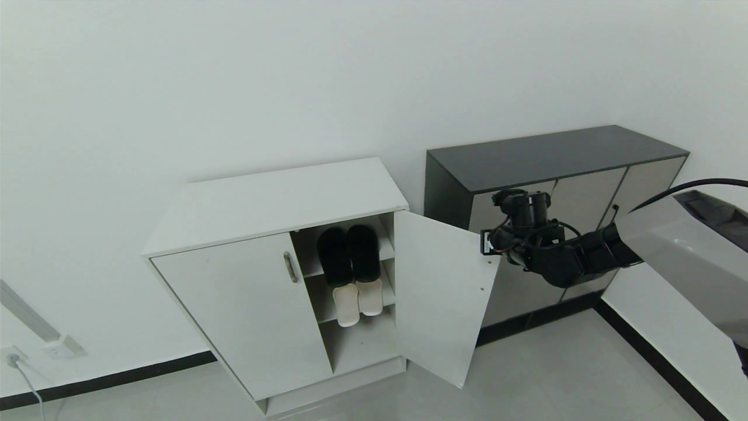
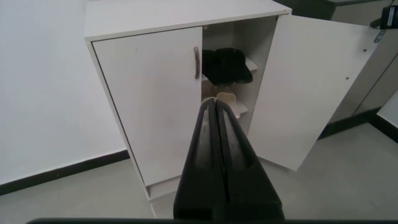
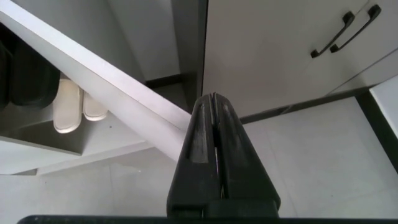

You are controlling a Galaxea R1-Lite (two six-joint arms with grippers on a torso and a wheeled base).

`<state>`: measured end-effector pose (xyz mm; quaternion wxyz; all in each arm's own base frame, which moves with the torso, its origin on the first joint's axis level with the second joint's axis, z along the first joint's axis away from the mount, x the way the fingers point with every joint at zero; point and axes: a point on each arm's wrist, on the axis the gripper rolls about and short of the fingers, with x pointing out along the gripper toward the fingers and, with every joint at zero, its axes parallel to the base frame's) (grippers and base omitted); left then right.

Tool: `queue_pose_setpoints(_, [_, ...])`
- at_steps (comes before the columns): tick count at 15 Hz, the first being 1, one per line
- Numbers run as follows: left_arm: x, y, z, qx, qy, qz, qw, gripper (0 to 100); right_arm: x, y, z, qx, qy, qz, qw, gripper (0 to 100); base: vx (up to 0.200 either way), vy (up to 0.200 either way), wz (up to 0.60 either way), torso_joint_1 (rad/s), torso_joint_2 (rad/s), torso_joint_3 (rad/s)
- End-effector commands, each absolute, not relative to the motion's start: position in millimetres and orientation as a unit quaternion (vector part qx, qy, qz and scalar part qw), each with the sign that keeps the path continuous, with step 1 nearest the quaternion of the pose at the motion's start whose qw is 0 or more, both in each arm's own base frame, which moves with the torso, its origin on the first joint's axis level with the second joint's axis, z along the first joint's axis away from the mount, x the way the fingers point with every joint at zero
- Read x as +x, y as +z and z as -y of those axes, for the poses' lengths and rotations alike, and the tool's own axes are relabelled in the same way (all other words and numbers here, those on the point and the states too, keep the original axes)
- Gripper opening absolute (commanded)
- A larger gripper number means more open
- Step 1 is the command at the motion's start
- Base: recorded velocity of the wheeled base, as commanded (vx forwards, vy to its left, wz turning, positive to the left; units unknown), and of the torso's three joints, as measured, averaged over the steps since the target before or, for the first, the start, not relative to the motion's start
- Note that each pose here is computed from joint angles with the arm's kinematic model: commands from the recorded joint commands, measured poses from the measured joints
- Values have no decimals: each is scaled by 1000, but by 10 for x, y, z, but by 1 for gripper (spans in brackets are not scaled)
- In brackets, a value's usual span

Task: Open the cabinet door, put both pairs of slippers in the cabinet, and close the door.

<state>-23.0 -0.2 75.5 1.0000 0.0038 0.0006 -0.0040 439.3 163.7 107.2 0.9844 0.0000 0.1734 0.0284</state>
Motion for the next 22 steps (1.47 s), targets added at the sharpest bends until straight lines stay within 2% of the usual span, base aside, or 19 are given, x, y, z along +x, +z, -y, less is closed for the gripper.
queue_pose_setpoints(1, [-229,754,2,4,-4,-2,1000,0,4315,1109,-1694,1,37,-175,984,0,0,0,0,0,0,0])
queue_pose_setpoints(8, [-229,754,2,4,-4,-2,1000,0,3561,1197,-2309,-8,132,-180,975,0,0,0,0,0,0,0])
queue_pose_setpoints(12, [-229,754,2,4,-4,-2,1000,0,3327,1287,-2434,-8,162,-159,974,0,0,0,0,0,0,0])
queue_pose_setpoints(17, [-229,754,2,4,-4,-2,1000,0,3294,1232,-2401,-29,168,-137,976,0,0,0,0,0,0,0])
queue_pose_setpoints(22, [-229,754,2,4,-4,-2,1000,0,3487,965,-2416,-34,155,-158,975,0,0,0,0,0,0,0])
